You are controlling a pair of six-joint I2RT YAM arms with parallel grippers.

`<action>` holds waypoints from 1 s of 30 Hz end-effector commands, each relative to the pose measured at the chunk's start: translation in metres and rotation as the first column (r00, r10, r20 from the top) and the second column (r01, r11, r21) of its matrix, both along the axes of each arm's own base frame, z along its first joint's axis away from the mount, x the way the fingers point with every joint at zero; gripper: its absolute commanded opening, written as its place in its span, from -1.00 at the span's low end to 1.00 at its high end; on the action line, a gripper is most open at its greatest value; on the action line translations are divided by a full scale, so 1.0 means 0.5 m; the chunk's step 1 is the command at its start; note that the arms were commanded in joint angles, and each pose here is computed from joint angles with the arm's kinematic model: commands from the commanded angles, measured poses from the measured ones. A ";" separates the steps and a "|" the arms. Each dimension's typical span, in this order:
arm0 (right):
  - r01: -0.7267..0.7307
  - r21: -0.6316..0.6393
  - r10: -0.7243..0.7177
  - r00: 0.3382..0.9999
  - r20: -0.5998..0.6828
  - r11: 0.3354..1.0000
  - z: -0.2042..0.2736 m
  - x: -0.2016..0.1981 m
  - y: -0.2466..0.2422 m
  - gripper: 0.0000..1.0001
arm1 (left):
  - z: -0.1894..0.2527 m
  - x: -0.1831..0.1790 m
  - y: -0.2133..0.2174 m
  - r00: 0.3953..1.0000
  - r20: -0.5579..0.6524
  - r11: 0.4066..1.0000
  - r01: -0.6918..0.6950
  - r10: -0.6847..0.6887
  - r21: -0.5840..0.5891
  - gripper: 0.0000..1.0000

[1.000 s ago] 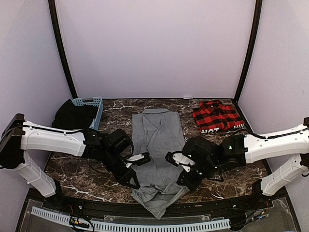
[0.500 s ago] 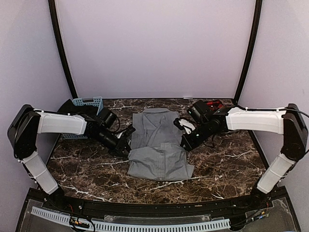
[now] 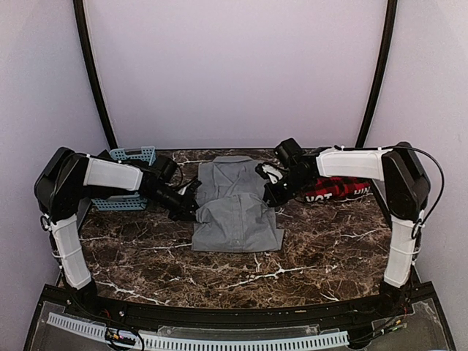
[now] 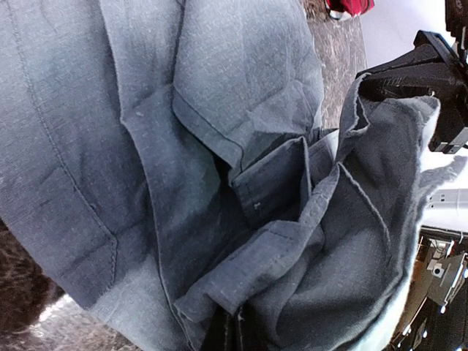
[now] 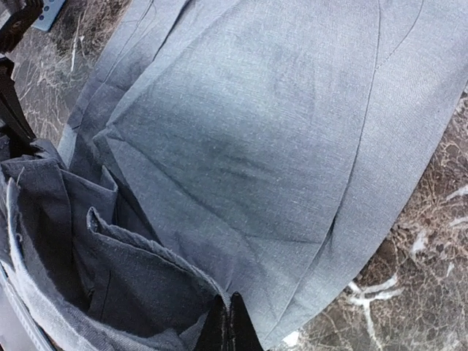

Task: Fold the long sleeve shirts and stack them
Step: Fold the rectangle-folded shirt at the center of the board.

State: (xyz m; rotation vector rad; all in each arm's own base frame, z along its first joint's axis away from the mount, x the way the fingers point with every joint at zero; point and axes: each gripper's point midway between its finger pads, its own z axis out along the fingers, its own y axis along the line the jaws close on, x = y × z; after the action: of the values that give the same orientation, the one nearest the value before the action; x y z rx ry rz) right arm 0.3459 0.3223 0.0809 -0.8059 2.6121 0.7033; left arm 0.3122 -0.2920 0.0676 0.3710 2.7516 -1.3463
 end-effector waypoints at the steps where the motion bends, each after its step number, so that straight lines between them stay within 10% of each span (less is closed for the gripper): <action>1: 0.032 -0.004 -0.032 0.999 0.015 0.999 -0.005 0.052 -0.002 -0.91 | 0.032 0.074 0.021 0.993 0.066 0.995 -0.096 0.097 -0.008 -1.00; 19: 0.151 0.212 -0.170 0.983 0.073 0.966 0.049 0.026 -0.040 0.18 | 0.118 0.199 0.113 0.841 0.401 0.914 -0.404 0.364 0.019 0.40; 25: 0.116 0.229 -0.127 0.991 0.035 0.967 0.005 -0.013 0.002 0.27 | 0.133 0.180 0.168 0.757 0.498 0.867 -0.498 0.424 0.019 0.60; 30: 0.086 0.234 -0.090 0.996 0.008 0.968 -0.027 -0.022 0.040 0.22 | 0.110 0.128 0.145 0.807 0.442 0.907 -0.419 0.392 -0.038 0.73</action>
State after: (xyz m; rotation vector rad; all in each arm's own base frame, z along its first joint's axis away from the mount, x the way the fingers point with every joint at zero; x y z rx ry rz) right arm 0.3330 0.3208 0.0699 -0.5999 2.5112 0.8788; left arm 0.3858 -0.2155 0.1244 0.0385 2.3486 -0.8550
